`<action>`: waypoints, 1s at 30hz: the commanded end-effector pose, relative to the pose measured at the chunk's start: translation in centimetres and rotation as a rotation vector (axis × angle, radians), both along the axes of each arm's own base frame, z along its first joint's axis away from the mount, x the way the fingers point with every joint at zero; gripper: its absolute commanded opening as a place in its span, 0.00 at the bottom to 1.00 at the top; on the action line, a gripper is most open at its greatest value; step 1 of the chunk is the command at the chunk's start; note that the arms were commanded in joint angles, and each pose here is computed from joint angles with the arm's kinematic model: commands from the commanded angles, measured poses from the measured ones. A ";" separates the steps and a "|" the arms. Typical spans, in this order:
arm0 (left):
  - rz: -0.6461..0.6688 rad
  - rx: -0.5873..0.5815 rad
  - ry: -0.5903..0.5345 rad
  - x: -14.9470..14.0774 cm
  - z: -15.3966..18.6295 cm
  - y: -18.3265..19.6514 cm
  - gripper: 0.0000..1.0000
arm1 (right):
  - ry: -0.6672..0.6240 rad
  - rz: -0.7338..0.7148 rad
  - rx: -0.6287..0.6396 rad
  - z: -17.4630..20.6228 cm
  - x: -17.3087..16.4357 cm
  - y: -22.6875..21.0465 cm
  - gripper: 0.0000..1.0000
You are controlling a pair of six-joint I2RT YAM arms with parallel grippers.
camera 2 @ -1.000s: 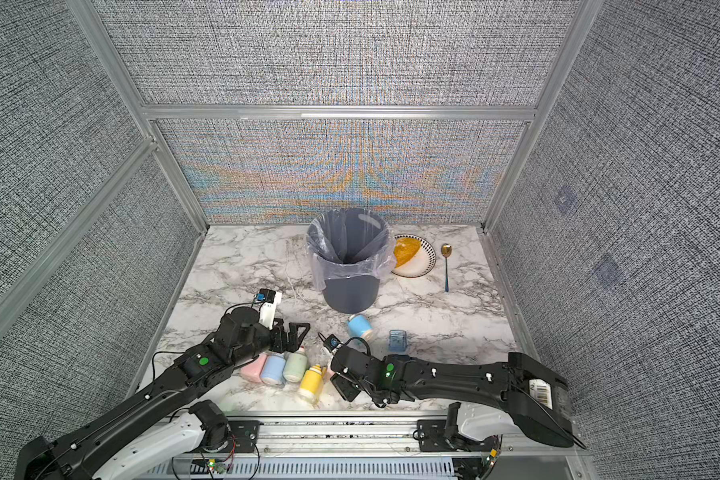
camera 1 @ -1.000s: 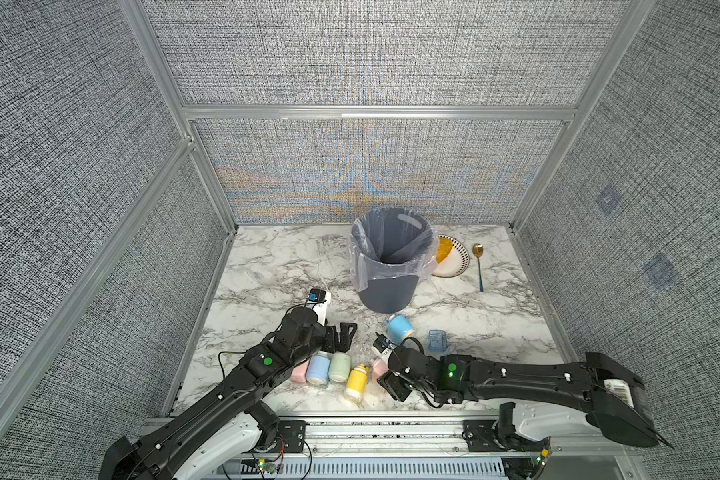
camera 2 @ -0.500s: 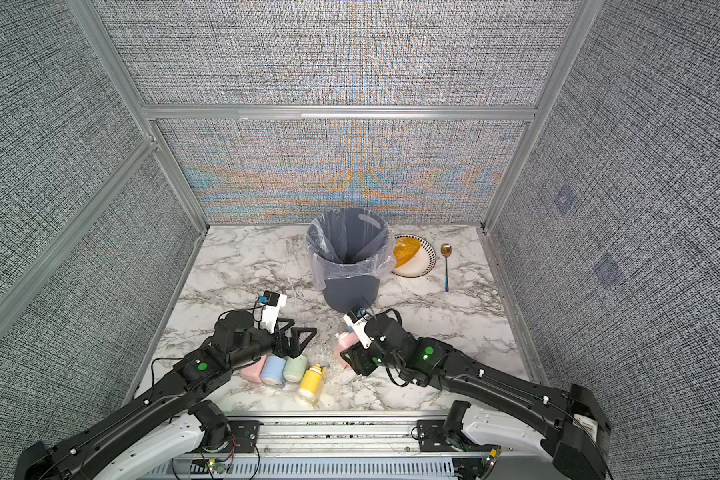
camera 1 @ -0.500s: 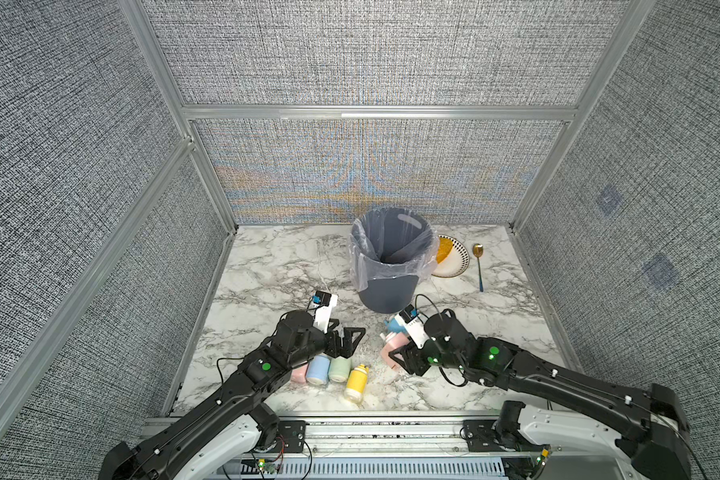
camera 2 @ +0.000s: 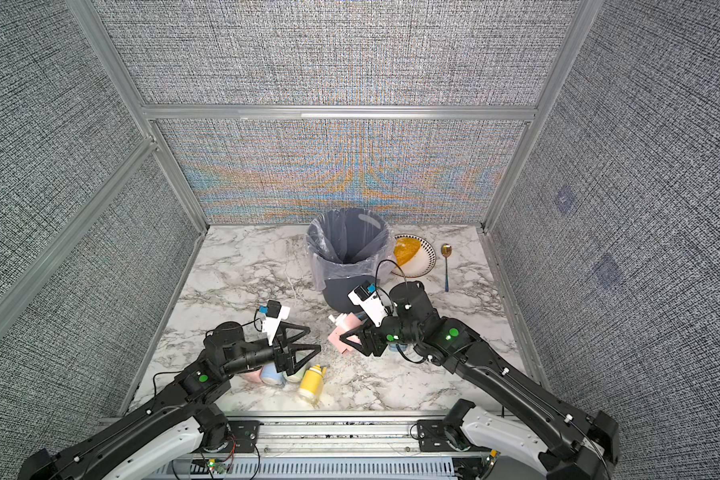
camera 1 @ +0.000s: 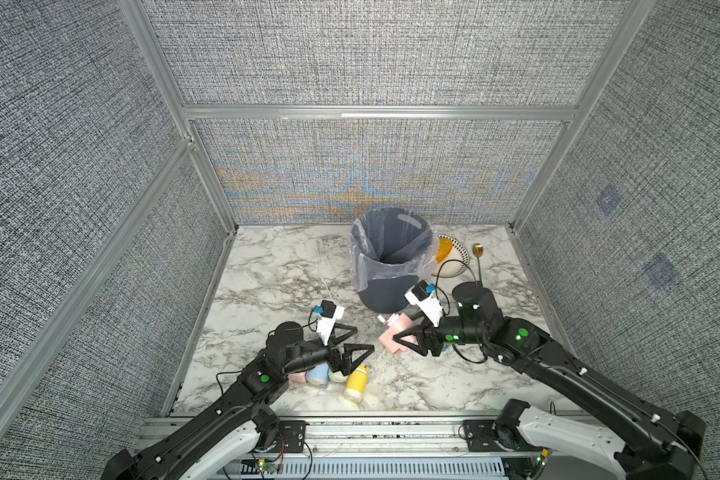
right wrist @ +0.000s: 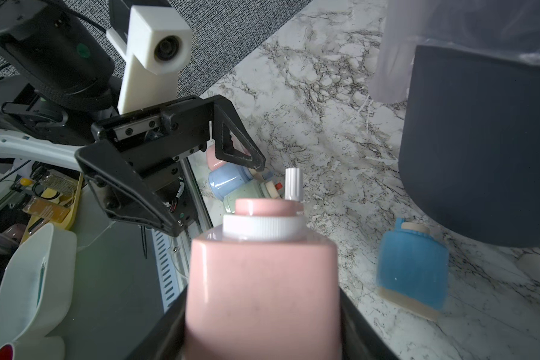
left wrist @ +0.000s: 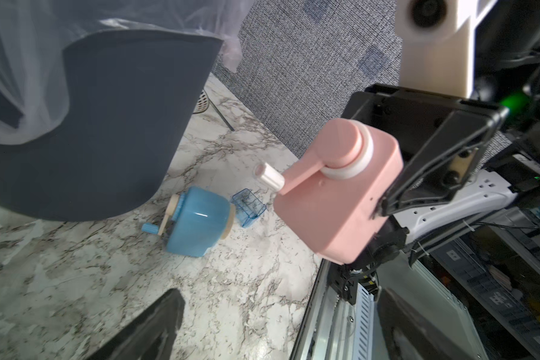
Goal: Take out the pencil sharpener tray and clean the shavings
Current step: Pick up the pencil sharpener from the center of the board.
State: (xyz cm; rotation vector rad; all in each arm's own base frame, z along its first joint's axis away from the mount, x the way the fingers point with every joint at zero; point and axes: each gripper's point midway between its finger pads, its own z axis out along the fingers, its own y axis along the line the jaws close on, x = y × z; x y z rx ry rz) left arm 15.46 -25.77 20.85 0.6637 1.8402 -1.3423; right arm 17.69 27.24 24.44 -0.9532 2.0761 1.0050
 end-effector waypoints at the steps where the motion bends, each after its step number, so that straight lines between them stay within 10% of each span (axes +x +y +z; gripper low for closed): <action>1: -0.091 -0.059 -0.030 -1.2 1.8 -0.6 1.00 | -0.002 0.106 -0.008 0.3 -1.2 0.5 0.49; 30: -0.358 -0.165 -0.046 -4.0 5.1 -2.5 0.90 | 0.031 0.413 0.095 4.0 -4.2 3.7 0.49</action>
